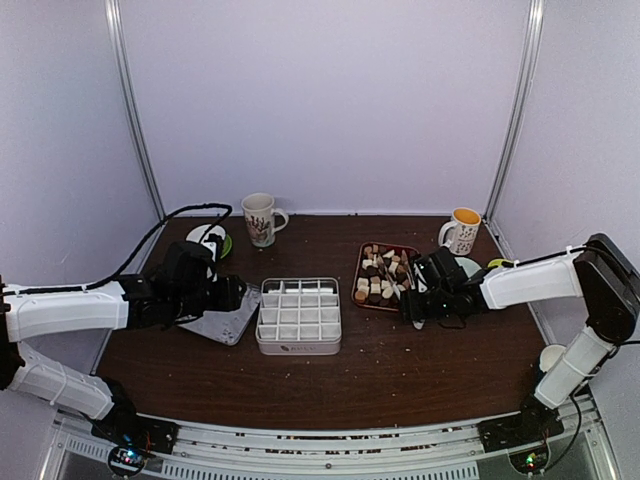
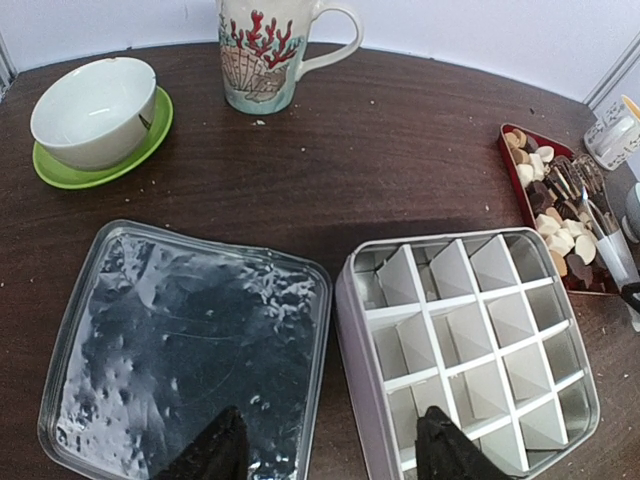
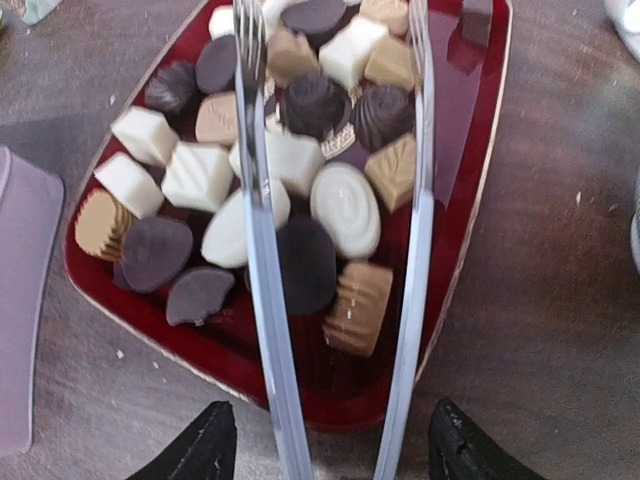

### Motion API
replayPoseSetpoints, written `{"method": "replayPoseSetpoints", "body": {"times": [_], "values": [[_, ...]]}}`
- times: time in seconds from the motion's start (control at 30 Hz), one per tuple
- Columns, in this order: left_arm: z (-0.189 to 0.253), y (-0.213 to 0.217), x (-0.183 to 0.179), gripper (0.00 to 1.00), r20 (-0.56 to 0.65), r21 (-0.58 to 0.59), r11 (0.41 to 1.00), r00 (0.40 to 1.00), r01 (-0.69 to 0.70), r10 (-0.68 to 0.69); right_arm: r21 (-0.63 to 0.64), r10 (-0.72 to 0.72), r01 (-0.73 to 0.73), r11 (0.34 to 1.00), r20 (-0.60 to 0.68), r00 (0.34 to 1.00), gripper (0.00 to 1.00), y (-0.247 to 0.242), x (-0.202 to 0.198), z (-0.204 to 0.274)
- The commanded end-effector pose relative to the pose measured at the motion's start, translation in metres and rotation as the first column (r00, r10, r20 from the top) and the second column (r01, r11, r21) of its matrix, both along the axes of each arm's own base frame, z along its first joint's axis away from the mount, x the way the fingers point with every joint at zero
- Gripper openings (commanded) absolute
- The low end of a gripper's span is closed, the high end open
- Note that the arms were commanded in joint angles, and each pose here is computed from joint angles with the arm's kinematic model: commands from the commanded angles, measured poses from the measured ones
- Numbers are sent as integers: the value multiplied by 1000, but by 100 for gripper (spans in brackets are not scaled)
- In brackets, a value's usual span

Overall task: Pack the chocolate
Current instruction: Place the clamp on the plate, then pick up the clamp from the plate.

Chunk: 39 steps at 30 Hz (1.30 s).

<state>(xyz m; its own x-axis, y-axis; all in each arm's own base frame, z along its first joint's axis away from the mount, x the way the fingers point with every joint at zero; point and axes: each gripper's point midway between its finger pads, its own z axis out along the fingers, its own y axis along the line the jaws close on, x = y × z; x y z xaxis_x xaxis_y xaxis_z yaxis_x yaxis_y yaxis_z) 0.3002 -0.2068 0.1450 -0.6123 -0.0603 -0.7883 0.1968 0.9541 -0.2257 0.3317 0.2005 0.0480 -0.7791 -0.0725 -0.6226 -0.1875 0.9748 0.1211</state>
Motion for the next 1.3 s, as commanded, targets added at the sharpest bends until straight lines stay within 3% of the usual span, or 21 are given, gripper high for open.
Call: {"method": "replayPoseSetpoints", "body": {"times": [0.0, 0.13, 0.53, 0.73, 0.97, 1.27], "values": [[25, -3, 6, 60, 50, -25, 1000, 999, -3, 4, -57, -22, 26, 998, 64, 998, 69, -2, 19, 22], [26, 2, 4, 60, 54, -14, 1000, 998, -11, 12, -62, -5, 9, 998, 68, 998, 77, 2, 30, 28], [29, 8, 2, 60, 64, -7, 1000, 998, -27, 27, -103, -46, 44, 994, -12, 999, 72, 4, 53, 8], [29, 10, 2, 60, 67, -2, 1000, 997, -30, 30, -79, -17, 15, 997, -22, 1000, 57, 12, 53, 7], [28, 10, 1, 60, 64, -2, 1000, 997, -31, 31, -116, -10, 5, 993, -43, 999, 56, 11, 55, -3], [29, 10, 1, 60, 65, -3, 999, 997, -32, 32, -67, 1, 1, 998, 23, 1000, 34, 10, 50, 31]]}}
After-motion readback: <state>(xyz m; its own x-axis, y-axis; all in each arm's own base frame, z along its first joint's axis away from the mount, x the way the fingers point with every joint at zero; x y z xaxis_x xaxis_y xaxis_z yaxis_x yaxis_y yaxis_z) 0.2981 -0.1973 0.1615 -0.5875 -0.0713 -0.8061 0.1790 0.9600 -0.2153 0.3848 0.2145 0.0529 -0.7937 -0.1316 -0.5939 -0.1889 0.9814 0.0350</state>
